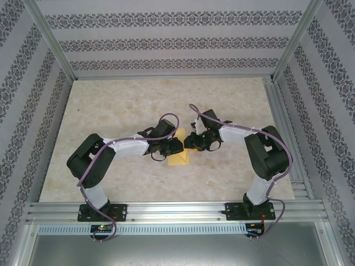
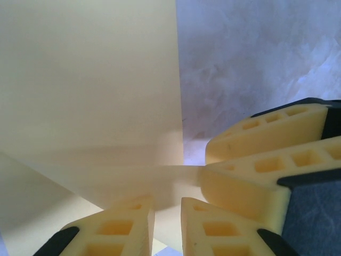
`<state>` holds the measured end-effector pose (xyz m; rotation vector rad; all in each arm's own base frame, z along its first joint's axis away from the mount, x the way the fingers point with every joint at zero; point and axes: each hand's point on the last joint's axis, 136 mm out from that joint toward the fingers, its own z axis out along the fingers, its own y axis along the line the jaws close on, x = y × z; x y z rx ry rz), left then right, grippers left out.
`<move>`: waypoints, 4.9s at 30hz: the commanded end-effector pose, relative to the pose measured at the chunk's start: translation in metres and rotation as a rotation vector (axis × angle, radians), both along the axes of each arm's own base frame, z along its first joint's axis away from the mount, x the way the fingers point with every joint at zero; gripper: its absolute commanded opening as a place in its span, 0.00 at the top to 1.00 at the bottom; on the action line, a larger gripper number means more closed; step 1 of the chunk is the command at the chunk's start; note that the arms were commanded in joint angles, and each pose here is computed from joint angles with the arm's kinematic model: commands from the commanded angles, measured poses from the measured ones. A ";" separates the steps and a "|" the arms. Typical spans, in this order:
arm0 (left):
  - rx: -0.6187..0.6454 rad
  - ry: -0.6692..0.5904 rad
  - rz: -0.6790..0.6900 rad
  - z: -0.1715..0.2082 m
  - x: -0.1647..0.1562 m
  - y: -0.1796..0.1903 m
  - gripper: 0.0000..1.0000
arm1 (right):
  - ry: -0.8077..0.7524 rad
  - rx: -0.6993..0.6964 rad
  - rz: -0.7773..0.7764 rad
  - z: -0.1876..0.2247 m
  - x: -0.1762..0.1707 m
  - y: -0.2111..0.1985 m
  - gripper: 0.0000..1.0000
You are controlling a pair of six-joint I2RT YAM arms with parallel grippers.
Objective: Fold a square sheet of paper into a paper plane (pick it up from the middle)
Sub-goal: Fold the triangle a second time at the center of the table.
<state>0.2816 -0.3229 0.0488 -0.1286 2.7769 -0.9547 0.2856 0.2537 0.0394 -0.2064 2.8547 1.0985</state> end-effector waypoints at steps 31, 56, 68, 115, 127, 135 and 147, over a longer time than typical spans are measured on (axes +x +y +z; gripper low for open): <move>0.023 0.003 -0.012 -0.007 0.005 0.001 0.79 | -0.092 -0.042 0.049 -0.008 0.023 0.006 0.89; 0.019 0.009 -0.025 -0.009 0.006 -0.003 0.79 | -0.089 -0.079 0.062 -0.018 0.029 0.007 0.89; 0.017 0.011 -0.029 -0.010 0.006 -0.004 0.79 | -0.084 -0.093 0.065 -0.022 0.031 0.009 0.91; 0.047 0.037 -0.031 -0.021 0.006 -0.003 0.80 | -0.090 -0.161 0.042 -0.026 0.028 -0.003 0.90; 0.052 0.042 -0.038 -0.023 0.005 -0.003 0.81 | -0.107 -0.141 0.035 -0.013 0.028 -0.002 0.78; 0.049 0.040 -0.044 -0.022 0.005 -0.004 0.81 | -0.104 -0.119 0.053 -0.010 0.024 0.001 0.80; 0.049 0.036 -0.050 -0.020 0.007 -0.006 0.81 | -0.073 -0.144 0.061 -0.021 0.018 -0.003 0.82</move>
